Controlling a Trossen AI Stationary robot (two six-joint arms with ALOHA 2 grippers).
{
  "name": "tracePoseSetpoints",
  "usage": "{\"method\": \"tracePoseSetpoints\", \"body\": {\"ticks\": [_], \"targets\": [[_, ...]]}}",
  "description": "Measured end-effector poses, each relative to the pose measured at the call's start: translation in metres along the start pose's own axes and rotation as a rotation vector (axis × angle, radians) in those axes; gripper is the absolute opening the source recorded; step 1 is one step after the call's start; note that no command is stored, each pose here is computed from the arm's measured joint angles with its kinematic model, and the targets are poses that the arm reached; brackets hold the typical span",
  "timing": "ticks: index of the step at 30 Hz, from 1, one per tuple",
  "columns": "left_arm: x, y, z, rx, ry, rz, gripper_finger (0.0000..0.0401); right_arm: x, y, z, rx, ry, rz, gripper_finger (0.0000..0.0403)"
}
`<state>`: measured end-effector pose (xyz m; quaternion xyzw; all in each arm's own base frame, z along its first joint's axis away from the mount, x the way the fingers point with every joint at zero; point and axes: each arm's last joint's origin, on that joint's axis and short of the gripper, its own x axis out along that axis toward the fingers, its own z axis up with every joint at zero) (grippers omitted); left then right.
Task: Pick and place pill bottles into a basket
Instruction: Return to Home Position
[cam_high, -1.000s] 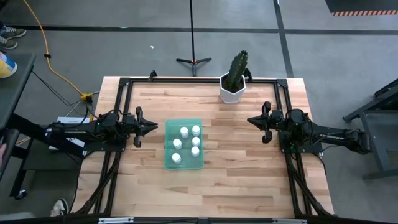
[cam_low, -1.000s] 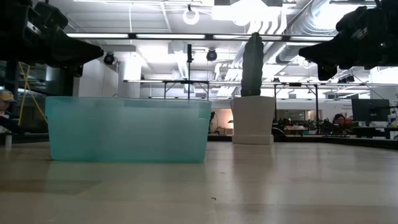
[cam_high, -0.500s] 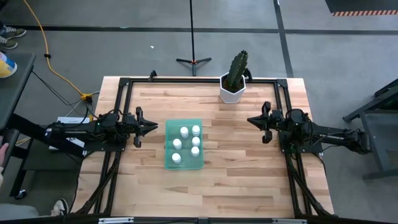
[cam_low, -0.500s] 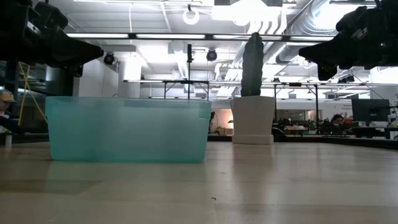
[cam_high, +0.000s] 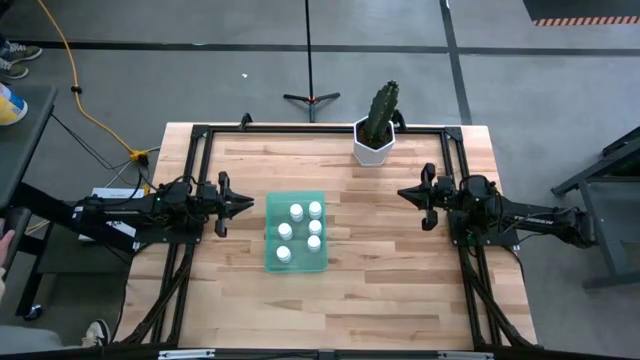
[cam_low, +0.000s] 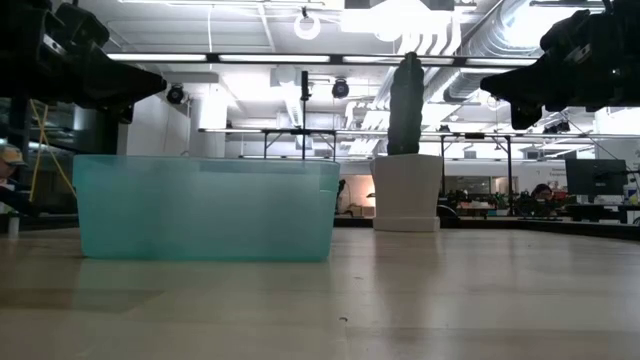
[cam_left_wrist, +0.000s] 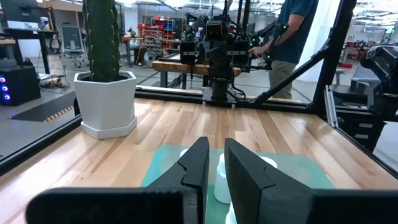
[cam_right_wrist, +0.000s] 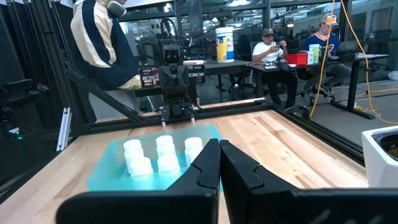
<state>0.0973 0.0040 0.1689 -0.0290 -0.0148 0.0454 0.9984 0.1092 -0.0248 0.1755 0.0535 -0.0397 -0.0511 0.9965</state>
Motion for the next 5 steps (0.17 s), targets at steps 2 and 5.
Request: {"method": "tracePoseSetpoints", "body": {"ticks": [2,5], "targets": [[0.0000,0.0000,0.0000,0.000,0.000,0.000,0.0086,0.0000,0.0000,0.0000,0.000,0.000,0.000,0.0000],[0.0000,-0.0001,0.0001,0.000,0.000,-0.004,0.0086,0.0000,0.0000,0.0000,0.000,0.000,0.000,0.0000]]}}
